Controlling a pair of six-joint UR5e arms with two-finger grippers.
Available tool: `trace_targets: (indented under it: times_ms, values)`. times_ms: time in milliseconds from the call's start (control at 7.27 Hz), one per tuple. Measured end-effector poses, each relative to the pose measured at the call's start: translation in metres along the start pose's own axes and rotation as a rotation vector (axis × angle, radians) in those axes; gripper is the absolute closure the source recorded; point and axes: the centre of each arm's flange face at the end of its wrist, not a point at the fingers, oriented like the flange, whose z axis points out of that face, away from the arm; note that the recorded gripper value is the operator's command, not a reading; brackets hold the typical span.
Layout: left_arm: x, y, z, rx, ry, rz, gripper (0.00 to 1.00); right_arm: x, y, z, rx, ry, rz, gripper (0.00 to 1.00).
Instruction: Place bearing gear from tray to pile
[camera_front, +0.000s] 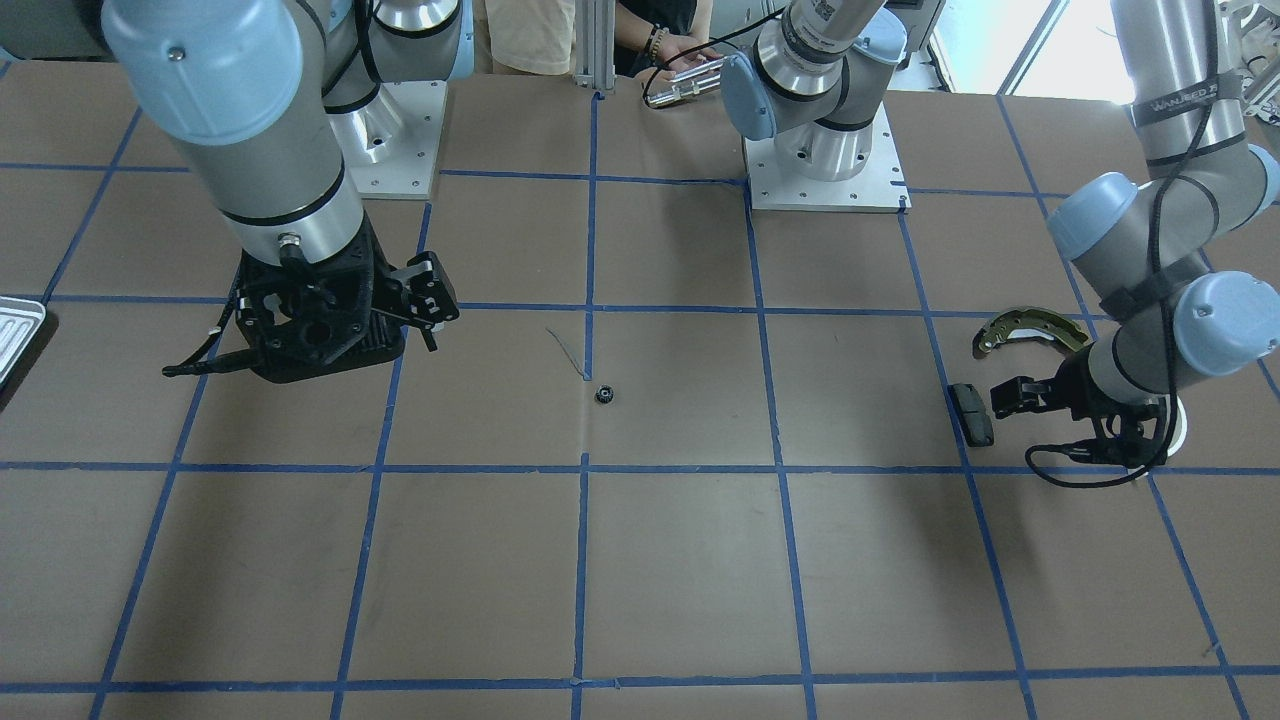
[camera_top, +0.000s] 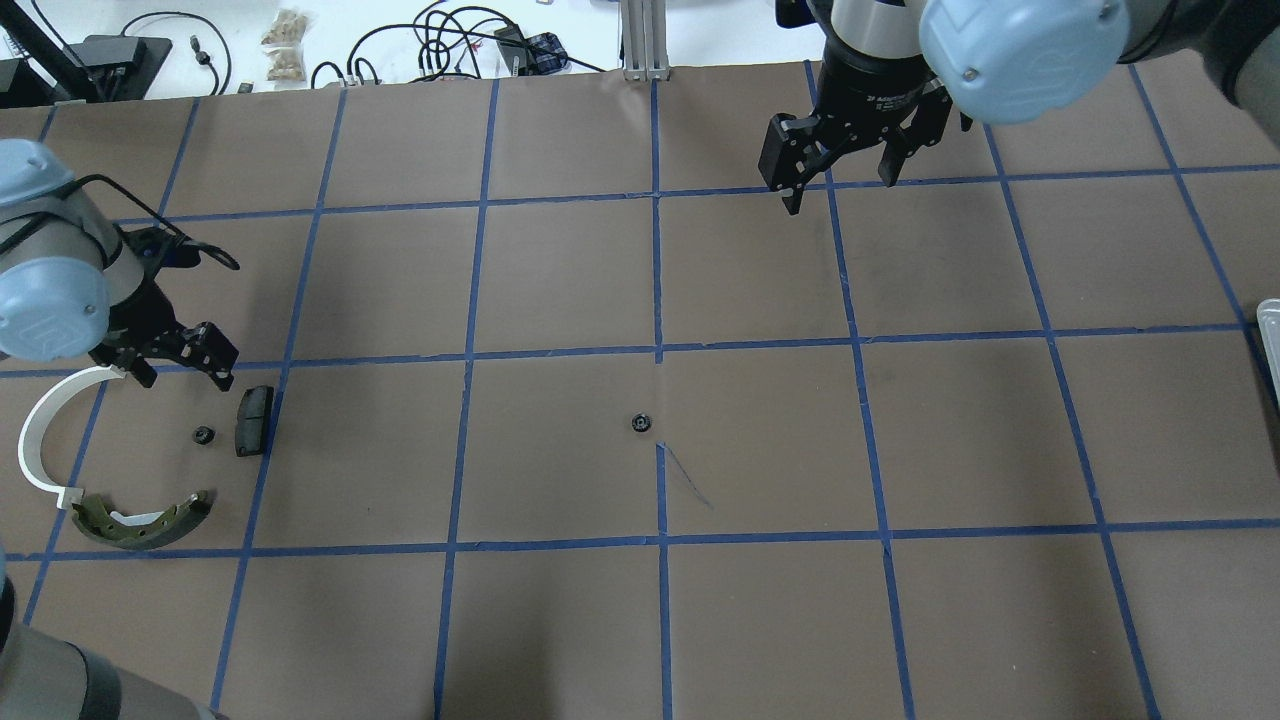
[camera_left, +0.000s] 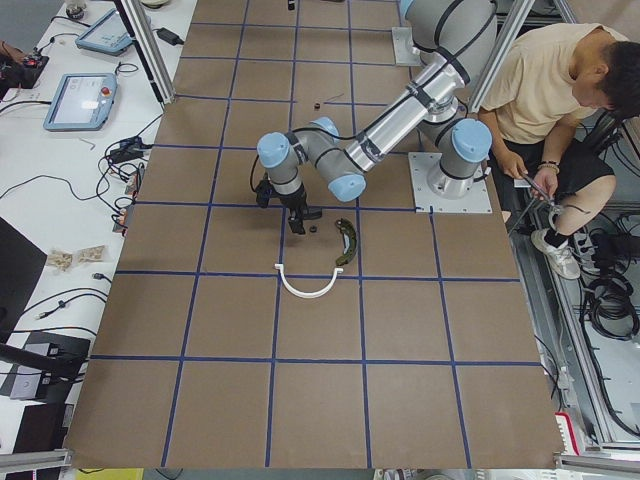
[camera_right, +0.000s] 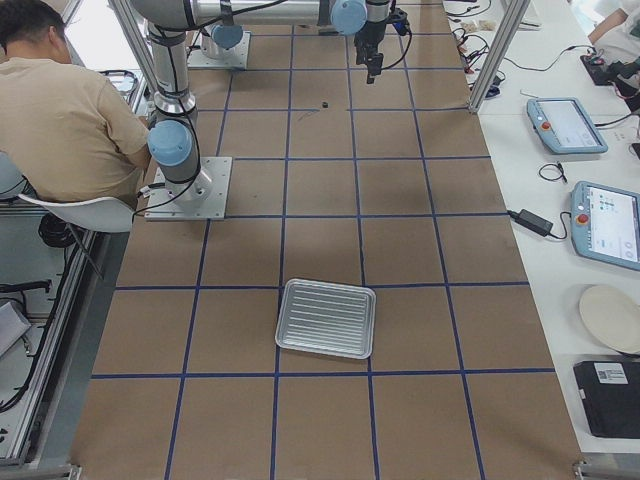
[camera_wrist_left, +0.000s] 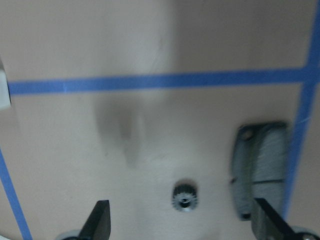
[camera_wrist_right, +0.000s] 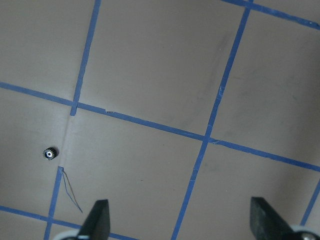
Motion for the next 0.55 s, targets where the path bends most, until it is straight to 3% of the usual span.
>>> trace_targets:
  times_ms: [138,550]
  values:
    - [0.047,-0.013,-0.029,0.03,0.001,-0.009,0.0,0.014,0.007,-0.008,-0.015,-0.002,0.027,0.0]
    - [0.225,-0.017,-0.078,0.115,0.056,-0.025,0.0,0.018,0.041,-0.049,0.028,0.025,0.037,0.0]
